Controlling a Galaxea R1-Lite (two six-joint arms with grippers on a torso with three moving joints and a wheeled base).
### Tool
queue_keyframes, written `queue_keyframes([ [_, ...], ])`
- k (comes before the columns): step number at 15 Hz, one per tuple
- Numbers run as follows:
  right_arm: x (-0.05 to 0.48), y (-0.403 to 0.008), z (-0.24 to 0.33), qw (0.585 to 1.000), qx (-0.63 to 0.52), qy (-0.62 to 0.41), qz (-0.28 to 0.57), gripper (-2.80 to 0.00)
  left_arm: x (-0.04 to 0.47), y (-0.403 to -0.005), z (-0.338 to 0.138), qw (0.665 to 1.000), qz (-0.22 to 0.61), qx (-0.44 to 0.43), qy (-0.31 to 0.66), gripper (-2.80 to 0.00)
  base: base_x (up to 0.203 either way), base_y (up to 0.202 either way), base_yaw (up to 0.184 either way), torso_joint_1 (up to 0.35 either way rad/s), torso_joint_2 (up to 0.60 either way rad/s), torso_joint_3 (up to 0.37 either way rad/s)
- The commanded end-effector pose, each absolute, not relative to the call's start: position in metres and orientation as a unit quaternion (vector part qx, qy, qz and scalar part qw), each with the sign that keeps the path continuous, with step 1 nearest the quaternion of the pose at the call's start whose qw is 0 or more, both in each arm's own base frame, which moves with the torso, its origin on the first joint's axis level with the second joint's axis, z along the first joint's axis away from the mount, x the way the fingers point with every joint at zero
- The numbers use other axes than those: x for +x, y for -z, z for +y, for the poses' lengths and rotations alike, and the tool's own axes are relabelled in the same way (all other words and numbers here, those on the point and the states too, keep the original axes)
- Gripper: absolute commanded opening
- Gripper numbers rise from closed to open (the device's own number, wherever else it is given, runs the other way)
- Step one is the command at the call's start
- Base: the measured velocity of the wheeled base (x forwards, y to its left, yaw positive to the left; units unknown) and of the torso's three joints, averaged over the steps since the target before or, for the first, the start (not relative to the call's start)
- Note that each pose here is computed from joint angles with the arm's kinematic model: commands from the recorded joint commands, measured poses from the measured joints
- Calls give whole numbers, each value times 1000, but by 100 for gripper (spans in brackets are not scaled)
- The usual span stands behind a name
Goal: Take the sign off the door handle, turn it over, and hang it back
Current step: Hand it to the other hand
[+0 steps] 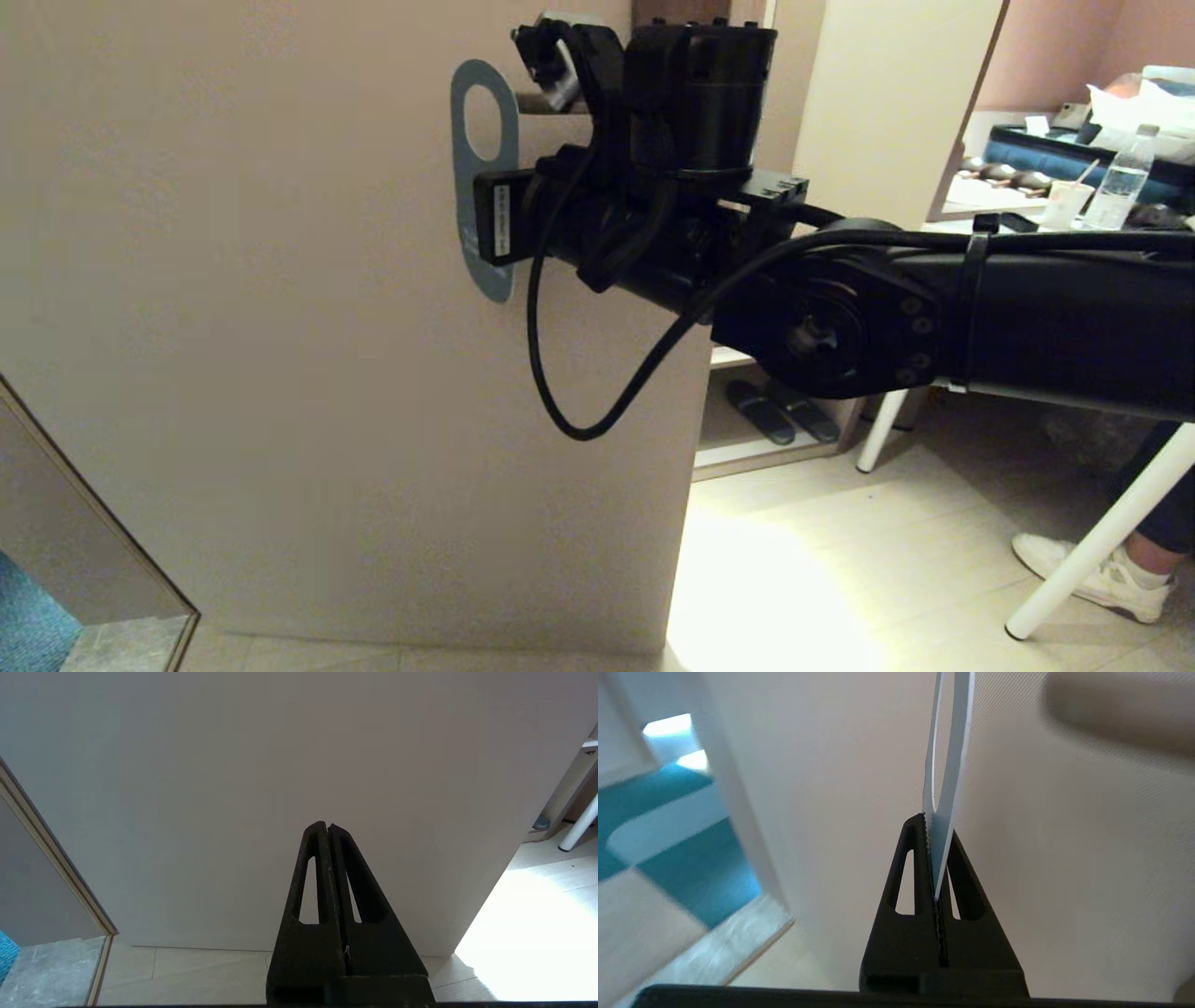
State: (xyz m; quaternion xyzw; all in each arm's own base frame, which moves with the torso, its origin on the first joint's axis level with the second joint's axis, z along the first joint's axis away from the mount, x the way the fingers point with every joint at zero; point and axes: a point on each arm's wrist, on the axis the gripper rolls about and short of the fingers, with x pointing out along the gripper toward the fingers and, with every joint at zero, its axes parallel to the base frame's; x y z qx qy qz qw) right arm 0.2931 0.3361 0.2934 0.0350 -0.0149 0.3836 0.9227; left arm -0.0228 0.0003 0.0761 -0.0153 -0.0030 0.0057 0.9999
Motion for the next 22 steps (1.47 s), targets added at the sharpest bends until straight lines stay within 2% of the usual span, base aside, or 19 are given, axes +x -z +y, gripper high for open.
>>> queue_keyframes([
  [1,279,-300,327,916,33,-400,-13,-280,-23,-76,0,1000,-3,-15,-6,-280,0,0,0,0,0,0],
  [6,256,-304,322,905,29,-425,-5,-280,-23,-76,0,1000,-3,-15,-6,-280,0,0,0,0,0,0],
  [13,223,-305,286,872,18,-488,22,-280,-23,-76,0,1000,-3,-15,-6,-280,0,0,0,0,0,0],
  [18,211,-300,254,852,13,-522,43,-280,-23,-76,0,1000,-3,-15,-6,-280,0,0,0,0,0,0],
  [22,206,-300,238,850,12,-524,48,-280,-23,-76,0,1000,-3,-15,-6,-280,0,0,0,0,0,0],
])
